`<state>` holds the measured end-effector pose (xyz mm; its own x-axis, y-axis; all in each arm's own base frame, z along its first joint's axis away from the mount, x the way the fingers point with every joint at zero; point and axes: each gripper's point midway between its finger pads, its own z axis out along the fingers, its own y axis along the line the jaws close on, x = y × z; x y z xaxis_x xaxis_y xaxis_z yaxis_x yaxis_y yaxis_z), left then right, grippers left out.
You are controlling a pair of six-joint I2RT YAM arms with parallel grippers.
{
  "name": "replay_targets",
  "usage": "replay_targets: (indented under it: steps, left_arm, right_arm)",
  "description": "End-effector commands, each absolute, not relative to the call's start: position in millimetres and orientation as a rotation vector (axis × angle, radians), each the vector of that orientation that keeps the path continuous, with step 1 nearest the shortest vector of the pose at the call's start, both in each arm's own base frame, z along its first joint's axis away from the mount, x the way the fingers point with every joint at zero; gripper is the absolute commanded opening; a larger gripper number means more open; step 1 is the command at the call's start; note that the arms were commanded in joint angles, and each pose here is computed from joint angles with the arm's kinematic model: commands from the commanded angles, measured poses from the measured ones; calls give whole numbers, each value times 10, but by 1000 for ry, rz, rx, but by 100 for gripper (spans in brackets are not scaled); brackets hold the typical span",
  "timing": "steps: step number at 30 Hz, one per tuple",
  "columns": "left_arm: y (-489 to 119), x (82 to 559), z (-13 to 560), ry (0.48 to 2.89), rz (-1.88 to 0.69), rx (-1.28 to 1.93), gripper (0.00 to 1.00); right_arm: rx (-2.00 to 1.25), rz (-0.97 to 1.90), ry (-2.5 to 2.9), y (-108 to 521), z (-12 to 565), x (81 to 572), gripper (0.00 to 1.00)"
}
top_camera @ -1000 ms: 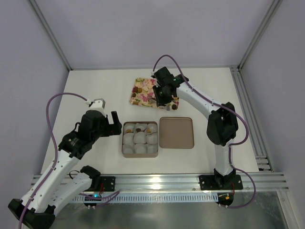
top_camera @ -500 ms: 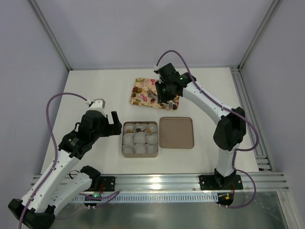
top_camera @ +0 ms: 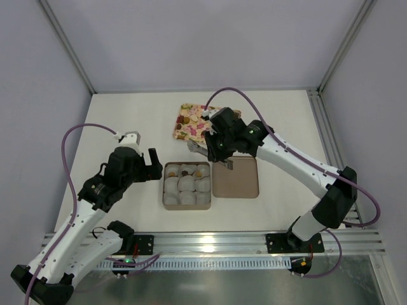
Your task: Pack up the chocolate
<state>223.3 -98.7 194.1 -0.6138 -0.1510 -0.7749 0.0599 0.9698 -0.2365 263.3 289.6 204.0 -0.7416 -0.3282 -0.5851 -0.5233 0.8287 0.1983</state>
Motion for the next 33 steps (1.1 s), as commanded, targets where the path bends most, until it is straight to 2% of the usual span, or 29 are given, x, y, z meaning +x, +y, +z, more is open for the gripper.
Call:
replay_targets:
  steps: [1, 11, 25, 33]
  left_arm:
    - [-959, 2247, 1959, 2201, -287, -76, 100]
    - [-955, 2245, 1959, 2199, -287, -78, 100]
    - [-950, 2244, 1966, 2196, -286, -78, 100]
    - [-950, 2242, 1970, 2194, -287, -78, 100]
  right_arm:
    - [-648, 546, 2412, 3057, 2188, 2369, 28]
    - [-800, 614, 2439, 3422, 1978, 1779, 29]
    - [-884, 583, 2487, 3651, 1671, 1645, 29]
    - [-893, 580, 2488, 3657, 1653, 1636, 38]
